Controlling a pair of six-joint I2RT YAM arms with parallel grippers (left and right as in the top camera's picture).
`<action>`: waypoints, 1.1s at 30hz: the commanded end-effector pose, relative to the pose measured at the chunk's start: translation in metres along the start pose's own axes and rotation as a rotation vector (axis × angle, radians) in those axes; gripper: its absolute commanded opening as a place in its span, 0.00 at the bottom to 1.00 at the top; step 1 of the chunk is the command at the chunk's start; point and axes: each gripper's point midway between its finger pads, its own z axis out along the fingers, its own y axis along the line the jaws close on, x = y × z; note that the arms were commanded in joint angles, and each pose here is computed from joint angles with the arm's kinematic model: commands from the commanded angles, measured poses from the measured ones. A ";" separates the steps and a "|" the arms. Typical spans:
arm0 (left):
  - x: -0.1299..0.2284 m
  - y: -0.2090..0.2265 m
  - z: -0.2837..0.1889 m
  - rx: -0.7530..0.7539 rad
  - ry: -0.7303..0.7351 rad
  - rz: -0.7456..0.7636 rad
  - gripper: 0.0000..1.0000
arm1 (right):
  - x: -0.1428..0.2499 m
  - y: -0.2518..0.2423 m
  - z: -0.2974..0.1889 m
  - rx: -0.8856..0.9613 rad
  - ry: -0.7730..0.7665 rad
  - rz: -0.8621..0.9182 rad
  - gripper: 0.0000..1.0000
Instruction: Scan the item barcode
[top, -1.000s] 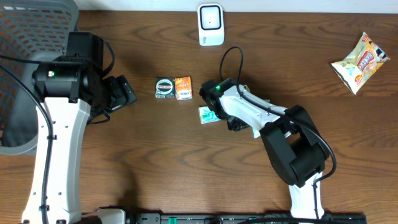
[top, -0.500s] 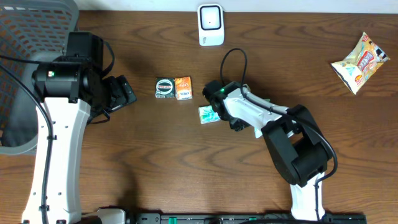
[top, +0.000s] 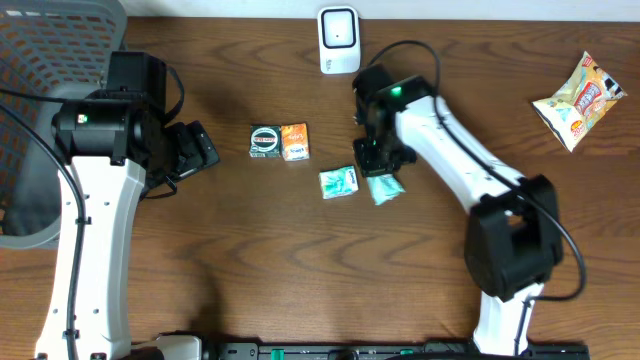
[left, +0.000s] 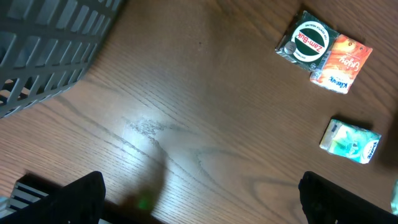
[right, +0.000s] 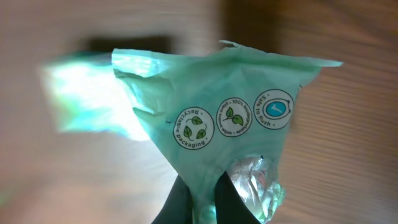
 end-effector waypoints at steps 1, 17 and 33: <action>0.000 0.002 0.001 -0.011 0.006 -0.009 0.98 | 0.002 0.058 -0.037 -0.468 -0.019 -0.157 0.01; 0.000 0.002 0.001 -0.011 0.006 -0.009 0.98 | 0.026 -0.037 0.015 -0.840 -0.034 0.266 0.01; 0.000 0.001 0.001 -0.011 0.006 -0.009 0.98 | 0.035 -0.075 -0.029 -0.353 0.031 0.180 0.33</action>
